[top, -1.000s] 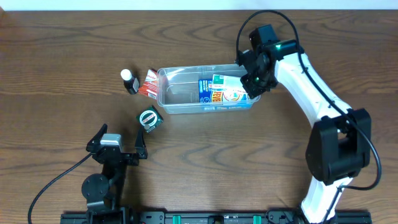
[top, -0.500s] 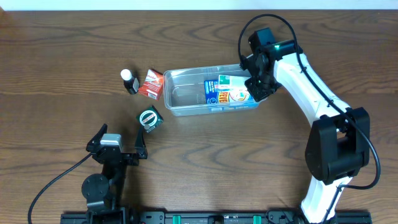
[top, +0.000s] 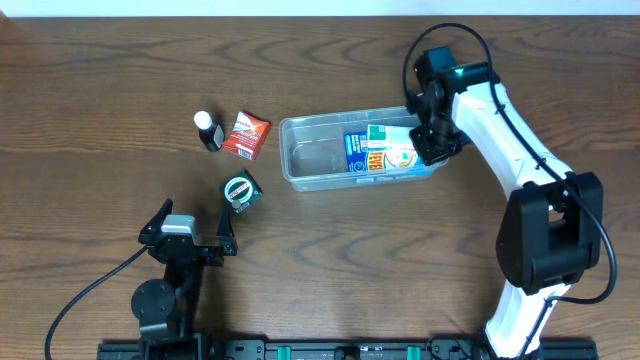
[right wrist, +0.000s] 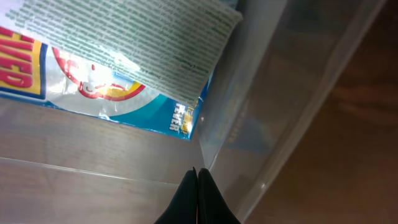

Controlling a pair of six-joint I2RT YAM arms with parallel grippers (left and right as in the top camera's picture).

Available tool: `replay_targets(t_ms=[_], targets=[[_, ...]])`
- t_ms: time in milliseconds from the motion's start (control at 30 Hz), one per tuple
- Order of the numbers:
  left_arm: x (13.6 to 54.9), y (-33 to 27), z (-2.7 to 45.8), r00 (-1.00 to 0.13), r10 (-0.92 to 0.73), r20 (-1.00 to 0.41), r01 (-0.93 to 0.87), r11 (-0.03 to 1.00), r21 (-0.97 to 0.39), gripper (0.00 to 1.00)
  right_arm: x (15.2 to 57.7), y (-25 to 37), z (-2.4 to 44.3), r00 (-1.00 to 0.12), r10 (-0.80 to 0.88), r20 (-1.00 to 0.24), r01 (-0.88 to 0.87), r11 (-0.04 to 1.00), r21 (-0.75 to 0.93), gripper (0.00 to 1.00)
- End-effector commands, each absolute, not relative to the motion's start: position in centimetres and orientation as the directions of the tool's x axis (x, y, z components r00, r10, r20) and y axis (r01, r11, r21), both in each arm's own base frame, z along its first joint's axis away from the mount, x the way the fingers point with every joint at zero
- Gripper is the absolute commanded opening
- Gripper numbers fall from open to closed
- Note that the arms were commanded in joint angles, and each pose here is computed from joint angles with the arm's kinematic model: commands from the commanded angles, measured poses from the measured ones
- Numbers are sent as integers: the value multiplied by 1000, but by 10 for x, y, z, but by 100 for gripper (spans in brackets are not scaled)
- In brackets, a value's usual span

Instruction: Pack container

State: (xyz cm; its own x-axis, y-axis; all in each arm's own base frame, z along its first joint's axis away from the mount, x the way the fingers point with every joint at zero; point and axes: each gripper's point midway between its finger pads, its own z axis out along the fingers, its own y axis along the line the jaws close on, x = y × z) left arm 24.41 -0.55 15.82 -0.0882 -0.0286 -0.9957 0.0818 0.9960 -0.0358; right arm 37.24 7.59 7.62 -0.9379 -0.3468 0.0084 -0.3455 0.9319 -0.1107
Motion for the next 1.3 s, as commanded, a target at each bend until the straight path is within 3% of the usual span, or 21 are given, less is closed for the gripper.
replay_targets(t_ms=[0,600,967,1267], targets=[[244,-7,143,-133,-38,-990,89,995,-51,98,371,67,75,-960,-280,18,-280,951,-130,1],[244,-7,143,-133,-38,-990,89,995,-51,98,379,54,76,-985,-174,-21,-173,984,-48,1],[244,-7,143,-133,-38,-990,89,995,-51,98,432,89,86,-952,-168,-257,-198,975,98,1],[244,-7,143,-133,-38,-990,89,995,-51,98,472,79,123,-904,-127,-407,-181,978,98,1]])
